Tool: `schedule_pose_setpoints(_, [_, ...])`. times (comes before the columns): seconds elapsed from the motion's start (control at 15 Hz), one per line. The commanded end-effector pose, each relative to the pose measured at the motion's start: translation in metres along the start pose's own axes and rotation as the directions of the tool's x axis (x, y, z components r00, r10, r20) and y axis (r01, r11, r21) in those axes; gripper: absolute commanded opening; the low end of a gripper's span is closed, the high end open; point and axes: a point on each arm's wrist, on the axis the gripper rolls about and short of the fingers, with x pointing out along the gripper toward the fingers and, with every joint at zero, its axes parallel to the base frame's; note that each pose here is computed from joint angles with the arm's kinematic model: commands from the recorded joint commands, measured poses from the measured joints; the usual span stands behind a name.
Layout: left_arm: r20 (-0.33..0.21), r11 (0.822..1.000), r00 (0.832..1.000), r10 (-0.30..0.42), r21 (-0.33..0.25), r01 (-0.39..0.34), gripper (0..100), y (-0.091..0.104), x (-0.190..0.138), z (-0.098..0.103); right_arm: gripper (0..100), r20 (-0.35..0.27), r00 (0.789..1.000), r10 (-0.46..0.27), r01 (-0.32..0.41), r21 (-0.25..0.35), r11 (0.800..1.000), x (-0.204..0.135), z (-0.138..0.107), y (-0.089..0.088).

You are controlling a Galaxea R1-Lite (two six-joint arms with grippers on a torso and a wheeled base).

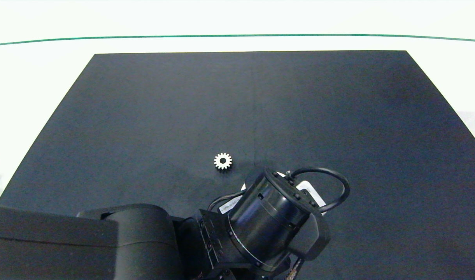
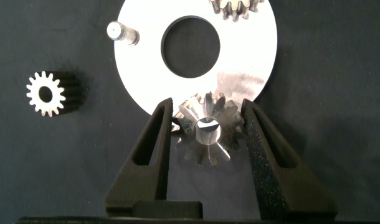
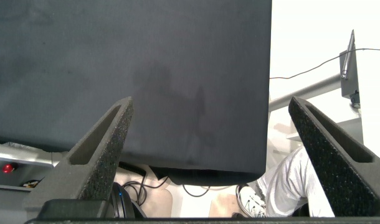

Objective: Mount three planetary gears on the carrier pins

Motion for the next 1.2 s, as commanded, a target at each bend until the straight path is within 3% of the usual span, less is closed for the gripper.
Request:
schedule_pose_setpoints(0.07, [-0.01,1.0,1.0,0.001,0.006,-0.001,19,-0.002,0.002,-0.002,100,-0.005,1.0,-0.001,0.001,-0.004,1.0,0.0,-0.001,0.0])
schedule_pose_setpoints(1.2, [-0.007,1.0,1.0,0.002,0.016,-0.002,19,-0.009,0.014,-0.001,100,-0.003,1.0,0.0,0.0,-0.004,1.0,0.0,0.0,0.0])
